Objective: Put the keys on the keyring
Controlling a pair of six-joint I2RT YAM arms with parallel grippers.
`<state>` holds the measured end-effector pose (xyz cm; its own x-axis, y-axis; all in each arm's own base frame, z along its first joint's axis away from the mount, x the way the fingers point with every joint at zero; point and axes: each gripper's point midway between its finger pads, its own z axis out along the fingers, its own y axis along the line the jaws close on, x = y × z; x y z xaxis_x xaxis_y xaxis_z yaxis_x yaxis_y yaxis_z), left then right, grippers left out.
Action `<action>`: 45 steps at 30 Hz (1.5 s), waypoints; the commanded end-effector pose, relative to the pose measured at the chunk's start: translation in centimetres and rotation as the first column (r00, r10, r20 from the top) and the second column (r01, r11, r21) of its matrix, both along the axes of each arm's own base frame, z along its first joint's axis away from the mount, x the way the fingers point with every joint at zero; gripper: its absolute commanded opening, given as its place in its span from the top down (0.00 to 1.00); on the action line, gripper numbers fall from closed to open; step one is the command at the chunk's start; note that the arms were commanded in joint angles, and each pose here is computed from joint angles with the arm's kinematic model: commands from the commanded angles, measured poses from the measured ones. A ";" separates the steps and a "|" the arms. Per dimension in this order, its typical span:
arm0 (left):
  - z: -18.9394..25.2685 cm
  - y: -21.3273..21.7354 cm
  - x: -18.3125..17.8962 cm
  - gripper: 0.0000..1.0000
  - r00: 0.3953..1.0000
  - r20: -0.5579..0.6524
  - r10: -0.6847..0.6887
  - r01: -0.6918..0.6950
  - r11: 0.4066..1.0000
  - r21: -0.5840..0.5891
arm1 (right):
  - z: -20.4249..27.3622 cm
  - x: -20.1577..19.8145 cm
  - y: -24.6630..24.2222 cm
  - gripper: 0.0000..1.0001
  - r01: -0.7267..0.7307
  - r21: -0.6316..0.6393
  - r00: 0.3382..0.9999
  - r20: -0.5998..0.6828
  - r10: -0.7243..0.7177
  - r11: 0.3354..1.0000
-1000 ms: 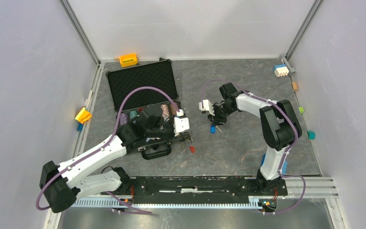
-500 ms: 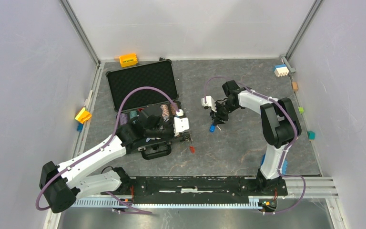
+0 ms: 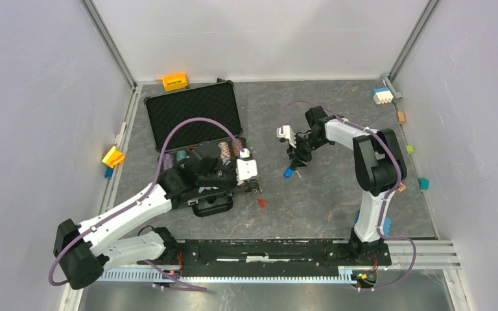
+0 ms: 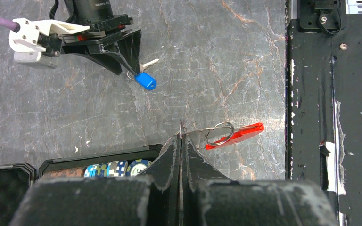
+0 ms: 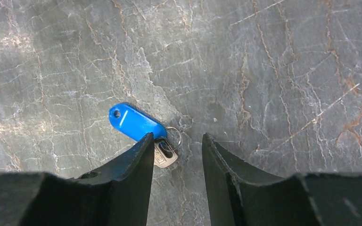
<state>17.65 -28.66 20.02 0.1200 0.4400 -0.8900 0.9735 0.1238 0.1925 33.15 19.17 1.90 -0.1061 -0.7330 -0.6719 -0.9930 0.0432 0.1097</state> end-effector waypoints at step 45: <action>1.6 -0.2 -0.1 0.98 0.999 0.035 -0.022 0.024 0.999 -0.048 | 0.2 -2.8 0.4 0.77 0.037 0.070 0.990 -0.141 -0.027 0.997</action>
